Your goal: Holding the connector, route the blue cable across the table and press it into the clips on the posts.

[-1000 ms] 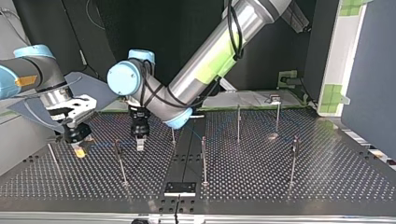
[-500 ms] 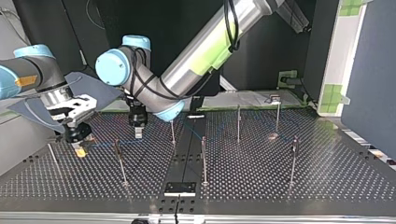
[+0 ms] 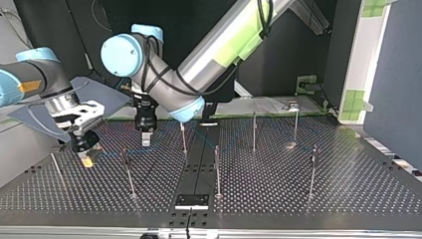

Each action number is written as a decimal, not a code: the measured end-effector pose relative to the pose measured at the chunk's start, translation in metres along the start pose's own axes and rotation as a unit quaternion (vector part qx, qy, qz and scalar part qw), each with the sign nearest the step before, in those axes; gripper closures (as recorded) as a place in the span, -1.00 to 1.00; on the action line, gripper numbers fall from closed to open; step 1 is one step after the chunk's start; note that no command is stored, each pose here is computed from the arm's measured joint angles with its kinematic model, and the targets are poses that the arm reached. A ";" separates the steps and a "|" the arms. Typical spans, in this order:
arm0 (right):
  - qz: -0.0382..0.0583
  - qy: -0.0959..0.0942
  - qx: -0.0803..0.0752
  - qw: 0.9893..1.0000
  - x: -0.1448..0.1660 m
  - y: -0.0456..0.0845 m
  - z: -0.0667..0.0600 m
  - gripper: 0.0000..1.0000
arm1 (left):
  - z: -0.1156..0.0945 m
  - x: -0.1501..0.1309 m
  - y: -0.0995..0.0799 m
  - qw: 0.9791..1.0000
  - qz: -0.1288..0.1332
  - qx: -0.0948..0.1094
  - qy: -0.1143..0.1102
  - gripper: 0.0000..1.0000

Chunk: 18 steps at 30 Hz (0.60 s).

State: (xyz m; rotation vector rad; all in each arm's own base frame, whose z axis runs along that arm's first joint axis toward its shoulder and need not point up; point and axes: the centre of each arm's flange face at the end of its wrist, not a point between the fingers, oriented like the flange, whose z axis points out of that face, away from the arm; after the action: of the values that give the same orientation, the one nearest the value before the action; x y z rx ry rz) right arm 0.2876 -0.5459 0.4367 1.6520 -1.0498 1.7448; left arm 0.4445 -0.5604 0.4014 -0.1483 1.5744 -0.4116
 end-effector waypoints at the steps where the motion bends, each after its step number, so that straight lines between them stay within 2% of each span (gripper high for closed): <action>1: 0.000 0.000 0.000 1.000 0.000 0.000 0.000 1.00 | -0.001 -0.003 0.001 1.000 0.001 0.001 -0.003 -1.00; 5: 0.000 -0.001 0.001 1.000 0.000 -0.001 0.000 1.00 | -0.004 -0.015 0.006 1.000 0.000 -0.001 -0.017 -1.00; 11: 0.000 -0.001 0.000 1.000 0.000 0.000 0.000 1.00 | -0.011 -0.032 0.012 0.999 -0.013 -0.003 -0.037 -1.00; 18: 0.000 0.000 -0.002 1.000 -0.001 0.001 0.000 1.00 | -0.025 -0.055 0.018 0.997 -0.034 0.001 -0.064 -1.00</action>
State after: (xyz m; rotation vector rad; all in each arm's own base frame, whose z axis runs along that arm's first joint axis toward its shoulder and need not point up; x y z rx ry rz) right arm 0.2865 -0.5467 0.4359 1.6507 -1.0532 1.7421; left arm 0.4259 -0.5208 0.4461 -0.2225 1.4461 -0.4491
